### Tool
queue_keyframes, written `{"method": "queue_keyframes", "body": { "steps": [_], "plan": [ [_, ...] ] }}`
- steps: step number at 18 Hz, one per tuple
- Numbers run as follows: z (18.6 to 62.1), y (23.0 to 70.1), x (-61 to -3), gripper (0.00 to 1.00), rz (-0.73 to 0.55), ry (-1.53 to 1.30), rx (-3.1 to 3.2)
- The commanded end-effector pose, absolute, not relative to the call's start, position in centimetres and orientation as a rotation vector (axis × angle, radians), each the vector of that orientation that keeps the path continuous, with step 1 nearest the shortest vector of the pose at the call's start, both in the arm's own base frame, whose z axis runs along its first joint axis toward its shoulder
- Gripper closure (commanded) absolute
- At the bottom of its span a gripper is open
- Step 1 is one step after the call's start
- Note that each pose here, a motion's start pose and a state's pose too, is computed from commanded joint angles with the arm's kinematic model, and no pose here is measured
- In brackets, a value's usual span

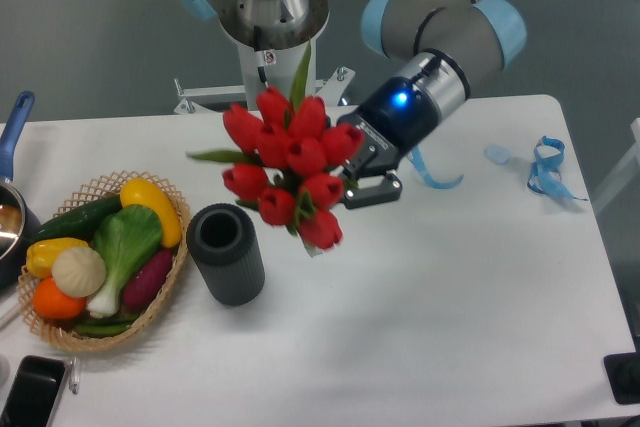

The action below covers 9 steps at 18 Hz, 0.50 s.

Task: Insert the flowers into the vase
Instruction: 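Position the tulip stems above the vase opening and lower them in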

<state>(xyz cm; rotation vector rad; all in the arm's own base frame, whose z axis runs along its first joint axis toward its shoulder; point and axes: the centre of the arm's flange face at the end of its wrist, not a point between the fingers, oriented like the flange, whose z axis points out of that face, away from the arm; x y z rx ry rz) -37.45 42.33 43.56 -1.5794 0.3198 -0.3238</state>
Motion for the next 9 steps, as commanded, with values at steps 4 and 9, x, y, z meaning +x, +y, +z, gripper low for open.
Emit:
{"method": "queue_keyframes", "body": {
  "steps": [4, 9],
  "plan": [
    [43.9, 41.5, -34.7, 0.75, -0.342, 0.323, -1.564],
    [43.4, 43.2, -32.3, 0.75, -0.390, 0.355, -1.565]
  ]
}}
